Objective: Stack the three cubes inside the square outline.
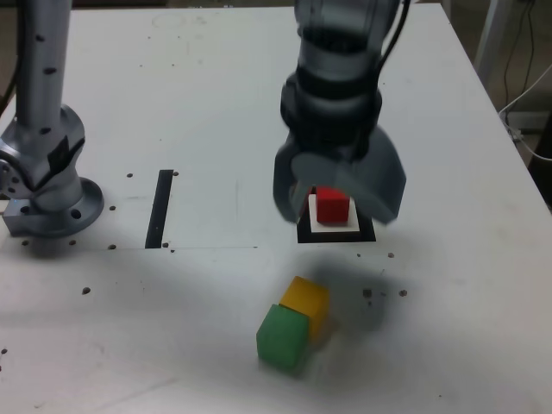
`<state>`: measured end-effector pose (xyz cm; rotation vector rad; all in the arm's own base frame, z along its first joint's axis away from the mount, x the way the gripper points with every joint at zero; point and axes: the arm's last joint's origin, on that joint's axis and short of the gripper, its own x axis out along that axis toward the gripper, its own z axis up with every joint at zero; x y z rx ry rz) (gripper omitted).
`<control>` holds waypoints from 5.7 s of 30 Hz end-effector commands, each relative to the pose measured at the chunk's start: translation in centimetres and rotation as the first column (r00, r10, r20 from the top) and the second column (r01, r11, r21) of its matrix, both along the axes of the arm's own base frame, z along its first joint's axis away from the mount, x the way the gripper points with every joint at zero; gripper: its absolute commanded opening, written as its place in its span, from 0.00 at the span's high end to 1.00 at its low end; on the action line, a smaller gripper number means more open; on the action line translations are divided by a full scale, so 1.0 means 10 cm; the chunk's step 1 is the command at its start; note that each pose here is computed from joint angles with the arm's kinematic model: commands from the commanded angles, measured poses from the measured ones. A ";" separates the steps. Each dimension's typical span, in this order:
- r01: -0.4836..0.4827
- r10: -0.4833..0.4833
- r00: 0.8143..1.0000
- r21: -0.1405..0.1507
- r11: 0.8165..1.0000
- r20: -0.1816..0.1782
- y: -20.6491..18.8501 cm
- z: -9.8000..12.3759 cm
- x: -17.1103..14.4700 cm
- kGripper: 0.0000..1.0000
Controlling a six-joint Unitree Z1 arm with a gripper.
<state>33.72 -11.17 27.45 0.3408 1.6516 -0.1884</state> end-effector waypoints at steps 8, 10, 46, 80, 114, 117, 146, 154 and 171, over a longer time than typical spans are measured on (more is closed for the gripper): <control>0.076 -0.077 0.995 -0.016 0.997 -0.059 -0.29 -0.25 -0.06 0.02; 0.081 -0.082 0.994 -0.021 0.996 -0.065 -0.31 -0.30 -0.07 0.02; 0.099 -0.110 0.984 -0.078 0.992 -0.140 -0.47 -0.80 -0.05 0.73; -0.184 0.184 0.982 -0.003 0.983 -0.045 0.56 0.00 0.16 0.74; -0.299 0.294 0.951 -0.045 0.953 -0.094 1.19 -0.32 0.41 0.73; -0.296 0.291 0.952 -0.047 0.954 -0.096 1.19 -0.34 0.43 0.64; -0.289 0.288 0.957 0.029 0.957 0.035 1.20 0.15 0.05 0.01; -0.169 0.166 0.983 0.042 0.985 0.075 0.80 0.36 -0.14 0.00; 0.045 -0.045 0.999 -0.042 0.998 0.011 -0.38 0.11 -0.61 0.01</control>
